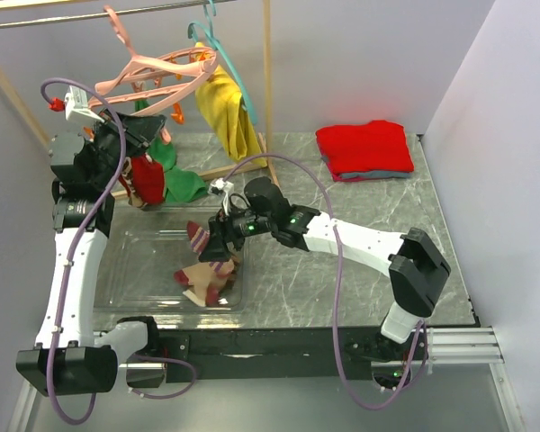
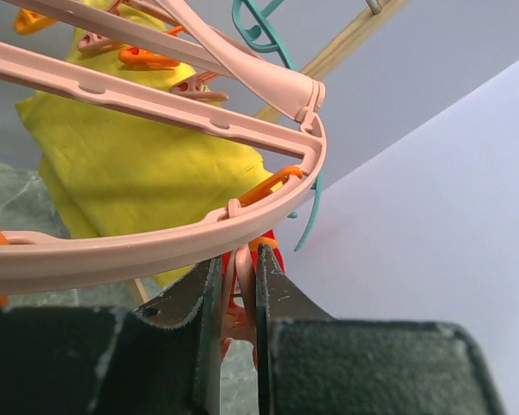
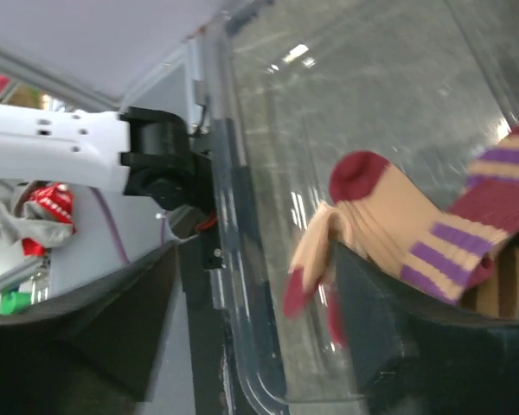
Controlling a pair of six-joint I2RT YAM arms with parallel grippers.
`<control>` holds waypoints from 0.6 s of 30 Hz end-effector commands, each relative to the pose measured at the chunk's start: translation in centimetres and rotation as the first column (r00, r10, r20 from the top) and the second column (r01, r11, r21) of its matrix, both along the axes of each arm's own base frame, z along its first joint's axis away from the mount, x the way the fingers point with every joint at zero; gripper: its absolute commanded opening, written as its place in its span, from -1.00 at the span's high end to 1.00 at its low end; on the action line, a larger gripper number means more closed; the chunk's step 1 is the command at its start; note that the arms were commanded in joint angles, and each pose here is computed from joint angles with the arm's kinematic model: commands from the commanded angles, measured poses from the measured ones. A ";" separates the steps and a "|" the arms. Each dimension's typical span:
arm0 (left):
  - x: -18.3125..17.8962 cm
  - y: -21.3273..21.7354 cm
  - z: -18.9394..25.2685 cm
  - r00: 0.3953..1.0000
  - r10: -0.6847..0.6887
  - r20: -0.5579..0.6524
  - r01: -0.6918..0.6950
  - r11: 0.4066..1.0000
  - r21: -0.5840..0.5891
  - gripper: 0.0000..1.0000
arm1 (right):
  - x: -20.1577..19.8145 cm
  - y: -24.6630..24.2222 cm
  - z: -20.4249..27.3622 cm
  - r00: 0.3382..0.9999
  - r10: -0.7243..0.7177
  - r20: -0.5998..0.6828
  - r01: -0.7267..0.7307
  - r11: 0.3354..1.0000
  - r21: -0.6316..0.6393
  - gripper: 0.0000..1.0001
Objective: Remove the socks clipped to the hanger
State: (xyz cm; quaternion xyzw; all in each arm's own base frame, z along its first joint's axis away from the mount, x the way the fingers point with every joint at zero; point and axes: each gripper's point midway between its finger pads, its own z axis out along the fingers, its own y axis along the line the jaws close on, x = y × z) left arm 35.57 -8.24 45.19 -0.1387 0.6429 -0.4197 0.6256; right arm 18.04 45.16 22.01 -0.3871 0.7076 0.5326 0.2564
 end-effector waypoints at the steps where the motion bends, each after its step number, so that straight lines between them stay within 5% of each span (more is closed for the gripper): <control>1: -1.4 -1.1 4.3 0.988 -0.069 0.136 0.070 0.998 -0.005 0.74 | 1.0 0.0 2.6 0.994 -0.064 0.088 0.062 0.998 0.025 -0.70; 7: -1.7 -1.5 4.2 0.984 -0.093 0.151 0.097 0.995 -0.021 0.74 | 4.1 0.0 3.2 0.966 -0.166 0.198 0.168 0.986 0.007 -0.99; 18: -1.9 -1.1 3.9 0.988 -0.063 0.138 0.066 0.998 -0.014 0.72 | 11.1 5.8 7.1 0.829 -0.349 0.437 0.213 0.919 0.331 -1.00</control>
